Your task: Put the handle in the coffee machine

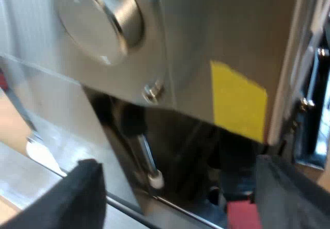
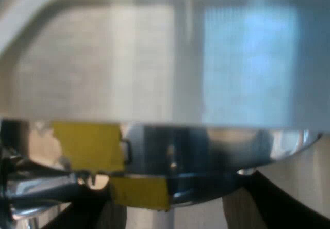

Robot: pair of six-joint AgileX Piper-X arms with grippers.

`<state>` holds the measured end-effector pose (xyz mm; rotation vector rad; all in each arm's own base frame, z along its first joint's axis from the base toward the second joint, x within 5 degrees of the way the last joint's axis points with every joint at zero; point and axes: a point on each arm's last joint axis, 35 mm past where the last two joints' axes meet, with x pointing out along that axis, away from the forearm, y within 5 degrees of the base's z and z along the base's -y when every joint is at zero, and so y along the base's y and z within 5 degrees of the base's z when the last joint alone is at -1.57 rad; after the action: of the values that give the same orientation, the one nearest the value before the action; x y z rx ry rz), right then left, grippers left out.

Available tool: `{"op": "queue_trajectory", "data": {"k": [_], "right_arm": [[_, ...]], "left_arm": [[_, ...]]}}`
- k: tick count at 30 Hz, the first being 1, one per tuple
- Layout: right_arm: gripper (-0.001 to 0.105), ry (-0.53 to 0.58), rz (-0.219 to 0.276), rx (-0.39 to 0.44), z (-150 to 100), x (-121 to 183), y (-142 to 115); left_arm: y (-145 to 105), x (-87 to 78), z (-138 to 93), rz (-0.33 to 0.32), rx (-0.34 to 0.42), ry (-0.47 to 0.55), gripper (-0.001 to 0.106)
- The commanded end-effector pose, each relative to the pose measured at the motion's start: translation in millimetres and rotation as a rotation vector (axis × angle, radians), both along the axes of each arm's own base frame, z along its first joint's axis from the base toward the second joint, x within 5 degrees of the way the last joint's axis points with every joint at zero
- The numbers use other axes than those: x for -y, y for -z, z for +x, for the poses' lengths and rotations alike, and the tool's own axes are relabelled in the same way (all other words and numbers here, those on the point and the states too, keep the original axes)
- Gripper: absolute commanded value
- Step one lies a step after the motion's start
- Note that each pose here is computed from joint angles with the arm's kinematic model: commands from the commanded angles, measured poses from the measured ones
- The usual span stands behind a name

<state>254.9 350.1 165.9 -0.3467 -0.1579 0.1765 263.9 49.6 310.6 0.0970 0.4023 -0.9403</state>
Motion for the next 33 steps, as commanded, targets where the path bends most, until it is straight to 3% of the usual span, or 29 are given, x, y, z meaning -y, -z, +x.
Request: {"op": "queue_trajectory", "data": {"k": [1, 3, 7, 13, 16, 23, 28, 33], "right_arm": [[0.045, -0.013, 0.107, 0.074, -2, -1, -22], [0.045, -0.013, 0.107, 0.074, -2, -1, -22], [0.045, -0.011, 0.107, 0.073, -2, -1, -22], [0.045, -0.011, 0.107, 0.073, -2, -1, -22], [0.045, -0.011, 0.107, 0.073, -2, -1, -22], [0.045, -0.011, 0.107, 0.073, -2, -1, -22], [0.045, -0.011, 0.107, 0.073, -2, -1, -22], [0.045, -0.011, 0.107, 0.073, -2, -1, -22]], "left_arm": [[-6, 0.3, 2, 0.042, 0.015, -0.026, 0.016], [-5, 0.9, 4, 0.086, 0.011, -0.048, 0.001], [0, -0.4, 8, 0.154, -0.013, -0.094, 0.001], [33, -7.6, 23, 0.212, -0.172, -0.147, 0.001], [44, -7.1, 20, 0.218, -0.24, -0.119, 0.001], [45, -5.0, 14, 0.226, -0.252, -0.07, 0.001], [46, 0.3, 7, 0.153, -0.282, -0.004, 0.001], [47, 9.2, 5, 0.147, -0.315, 0.03, 0.001]]}}
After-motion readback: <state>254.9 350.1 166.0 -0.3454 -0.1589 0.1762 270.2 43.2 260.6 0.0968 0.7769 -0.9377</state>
